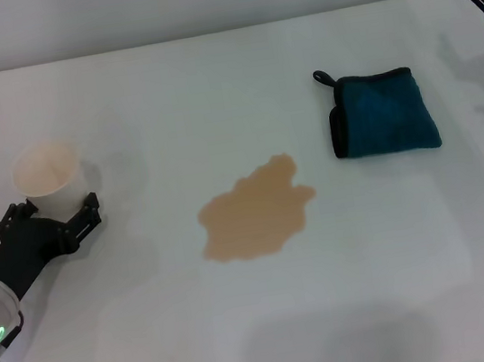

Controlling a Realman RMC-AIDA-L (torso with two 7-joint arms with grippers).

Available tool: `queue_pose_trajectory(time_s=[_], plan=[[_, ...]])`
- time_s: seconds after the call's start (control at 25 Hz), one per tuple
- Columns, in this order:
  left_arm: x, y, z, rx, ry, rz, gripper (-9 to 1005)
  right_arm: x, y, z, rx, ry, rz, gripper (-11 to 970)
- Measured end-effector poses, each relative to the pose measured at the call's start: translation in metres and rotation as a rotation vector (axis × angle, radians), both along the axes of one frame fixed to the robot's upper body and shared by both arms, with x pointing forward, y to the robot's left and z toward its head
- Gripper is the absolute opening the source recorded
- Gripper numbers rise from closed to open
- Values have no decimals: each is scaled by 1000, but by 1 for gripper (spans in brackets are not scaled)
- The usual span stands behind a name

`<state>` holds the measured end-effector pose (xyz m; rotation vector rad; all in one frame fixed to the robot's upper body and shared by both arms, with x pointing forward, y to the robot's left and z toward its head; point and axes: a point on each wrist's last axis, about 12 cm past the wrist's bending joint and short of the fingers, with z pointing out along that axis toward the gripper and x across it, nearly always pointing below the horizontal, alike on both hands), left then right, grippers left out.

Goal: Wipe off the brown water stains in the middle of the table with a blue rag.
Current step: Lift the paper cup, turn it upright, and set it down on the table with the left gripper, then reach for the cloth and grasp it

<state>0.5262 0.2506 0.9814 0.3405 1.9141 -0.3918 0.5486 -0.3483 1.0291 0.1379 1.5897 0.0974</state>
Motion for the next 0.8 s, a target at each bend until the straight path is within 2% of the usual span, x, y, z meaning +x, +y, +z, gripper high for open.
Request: queue_pose_trajectory(time_s=[0.24, 0.32, 0.36, 0.68, 0.8], plan=[[-8, 0, -3, -34, 15, 10, 887, -1, 0, -1, 0, 2, -1, 854], [-11, 0, -4, -44, 15, 12, 887, -1, 0, -1, 0, 2, -1, 854], [-21, 3, -4, -79, -8, 17, 887, -1, 0, -1, 0, 3, 0, 854], [-58, 11, -7, -180, -60, 37, 888, 0, 3, -1, 15, 8, 27, 854], [-77, 14, -6, -236, -92, 53, 888, 2, 8, 0, 38, 13, 71, 854]])
